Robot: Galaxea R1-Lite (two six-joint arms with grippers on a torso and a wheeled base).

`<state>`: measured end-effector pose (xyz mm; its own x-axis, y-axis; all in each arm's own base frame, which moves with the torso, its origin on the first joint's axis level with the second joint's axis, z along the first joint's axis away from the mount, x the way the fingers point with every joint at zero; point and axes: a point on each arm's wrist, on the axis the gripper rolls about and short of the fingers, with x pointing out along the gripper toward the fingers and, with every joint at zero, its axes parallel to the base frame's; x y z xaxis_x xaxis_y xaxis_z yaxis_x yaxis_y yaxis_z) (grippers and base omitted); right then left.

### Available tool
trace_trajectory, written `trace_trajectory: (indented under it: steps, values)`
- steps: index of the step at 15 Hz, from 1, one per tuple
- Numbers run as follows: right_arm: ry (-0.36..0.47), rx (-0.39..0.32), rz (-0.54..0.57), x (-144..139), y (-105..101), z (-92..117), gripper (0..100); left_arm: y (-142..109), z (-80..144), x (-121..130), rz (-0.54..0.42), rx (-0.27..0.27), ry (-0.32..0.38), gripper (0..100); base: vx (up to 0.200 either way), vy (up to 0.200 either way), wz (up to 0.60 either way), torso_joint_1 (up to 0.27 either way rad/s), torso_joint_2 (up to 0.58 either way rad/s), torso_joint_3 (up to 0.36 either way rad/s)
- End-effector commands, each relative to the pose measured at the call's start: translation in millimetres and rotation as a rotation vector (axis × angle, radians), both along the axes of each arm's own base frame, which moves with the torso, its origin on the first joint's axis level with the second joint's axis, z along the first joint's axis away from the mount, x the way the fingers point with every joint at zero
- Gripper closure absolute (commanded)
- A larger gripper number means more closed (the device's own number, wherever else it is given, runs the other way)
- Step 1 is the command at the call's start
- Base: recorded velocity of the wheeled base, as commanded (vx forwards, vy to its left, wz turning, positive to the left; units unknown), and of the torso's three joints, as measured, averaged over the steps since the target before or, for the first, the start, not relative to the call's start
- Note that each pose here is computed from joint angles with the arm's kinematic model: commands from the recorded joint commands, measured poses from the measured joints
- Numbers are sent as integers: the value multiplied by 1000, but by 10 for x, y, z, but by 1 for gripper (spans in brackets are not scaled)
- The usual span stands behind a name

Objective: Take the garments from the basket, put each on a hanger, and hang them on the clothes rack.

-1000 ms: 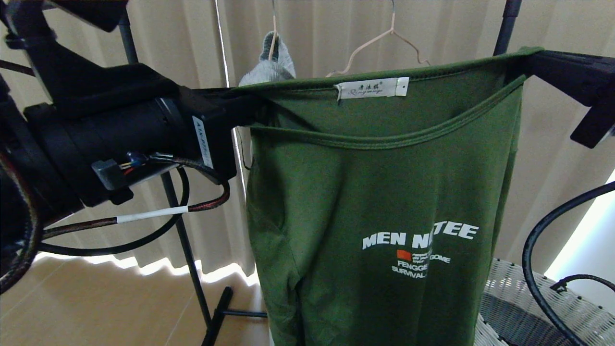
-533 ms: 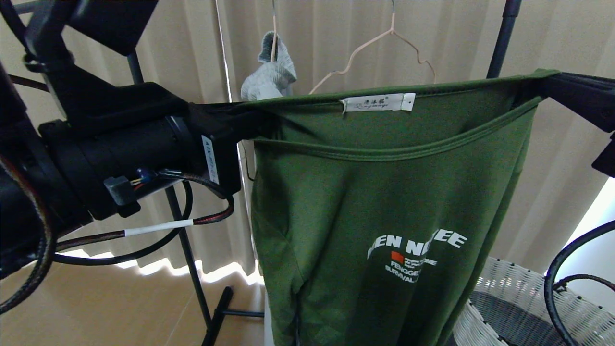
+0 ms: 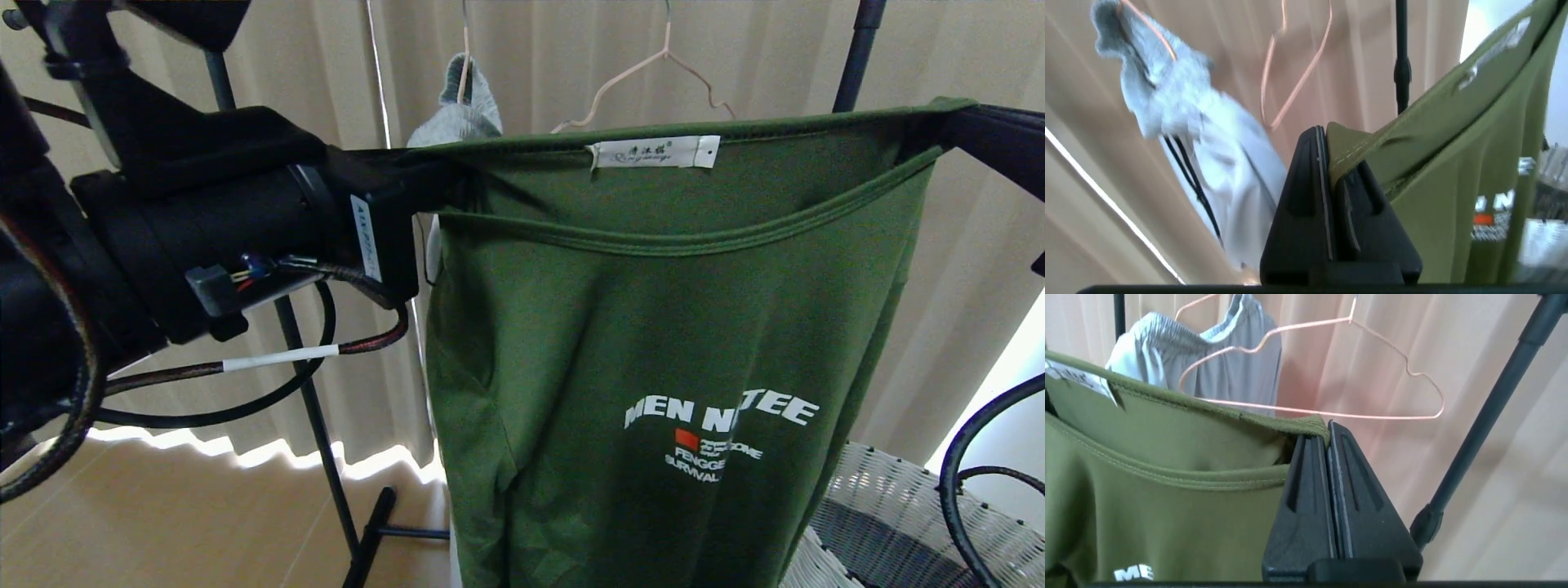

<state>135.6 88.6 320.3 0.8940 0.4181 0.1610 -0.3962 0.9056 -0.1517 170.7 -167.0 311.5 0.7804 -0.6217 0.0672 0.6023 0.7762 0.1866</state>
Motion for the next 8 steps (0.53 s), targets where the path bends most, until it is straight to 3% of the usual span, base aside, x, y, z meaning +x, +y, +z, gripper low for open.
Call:
trace_trajectory:
  steps: [1,8]
  values:
    - [6,-5,2,61,43,7,100,-64,12,63,1,2,1,100,0,0,0,0,0,0]
    - [10,-7,2,119,83,22,100,-74,-18,68,0,8,9,100,0,0,0,0,0,0]
